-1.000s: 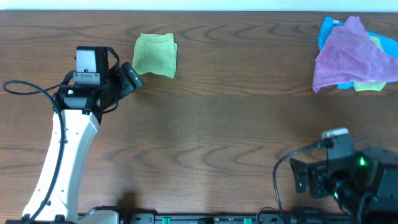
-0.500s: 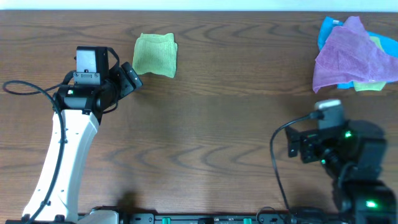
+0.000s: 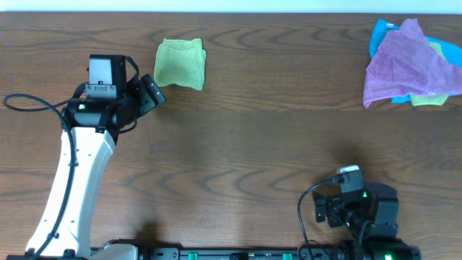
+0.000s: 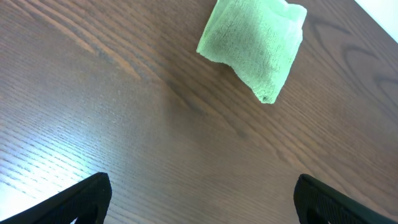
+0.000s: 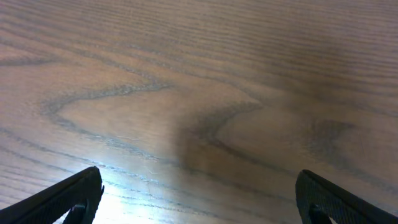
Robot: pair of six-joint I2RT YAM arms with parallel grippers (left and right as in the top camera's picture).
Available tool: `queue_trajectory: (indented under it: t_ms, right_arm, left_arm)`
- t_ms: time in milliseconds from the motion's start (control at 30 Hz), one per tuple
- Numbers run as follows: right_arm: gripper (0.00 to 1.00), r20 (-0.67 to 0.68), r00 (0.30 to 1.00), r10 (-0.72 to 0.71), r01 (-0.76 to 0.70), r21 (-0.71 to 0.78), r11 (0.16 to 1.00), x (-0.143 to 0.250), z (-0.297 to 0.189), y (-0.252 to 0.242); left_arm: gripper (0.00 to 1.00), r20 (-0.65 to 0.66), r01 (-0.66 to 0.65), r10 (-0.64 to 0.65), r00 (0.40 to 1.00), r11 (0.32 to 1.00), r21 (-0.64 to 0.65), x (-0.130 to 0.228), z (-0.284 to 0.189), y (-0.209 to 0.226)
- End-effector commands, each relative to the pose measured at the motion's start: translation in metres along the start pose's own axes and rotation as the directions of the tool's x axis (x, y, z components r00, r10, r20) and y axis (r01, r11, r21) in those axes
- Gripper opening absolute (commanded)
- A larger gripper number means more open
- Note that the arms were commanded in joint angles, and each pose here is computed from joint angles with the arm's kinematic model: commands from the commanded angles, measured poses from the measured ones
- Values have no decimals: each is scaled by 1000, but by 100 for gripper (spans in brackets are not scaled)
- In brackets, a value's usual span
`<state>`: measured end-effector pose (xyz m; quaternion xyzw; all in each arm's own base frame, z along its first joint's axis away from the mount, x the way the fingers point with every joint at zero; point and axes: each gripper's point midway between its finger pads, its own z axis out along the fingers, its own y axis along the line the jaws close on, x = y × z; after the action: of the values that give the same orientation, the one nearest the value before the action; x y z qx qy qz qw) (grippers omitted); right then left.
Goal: Fold the cloth
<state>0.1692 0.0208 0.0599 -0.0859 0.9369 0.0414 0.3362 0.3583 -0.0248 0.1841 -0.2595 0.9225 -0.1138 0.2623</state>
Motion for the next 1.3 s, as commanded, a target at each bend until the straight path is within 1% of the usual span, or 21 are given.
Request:
queue_trajectory:
  t_ms: [0,267,400,1267]
  right_arm:
    - [99,8,1000,-19,19,-8,1000,4,4,3]
    - [99,-3,1000,-17,17,-10,1000,20,15,3]
    - [99,31,999,-22,23,-4,1000,14,18,2]
    - [99,30,999,-22,23,-4,1000,14,18,2]
  left_arm:
    - [95,10,-13,13,1000,1000,-10,-3,-2,3]
    - [95,7,-13,13,1000,1000,-12,-2,-2,3]
    - [95,1,-12,12,1000,1000,-16,-1,-2,4]
    - [95,-6,-12,12,1000,1000,-20,1,-2,5]
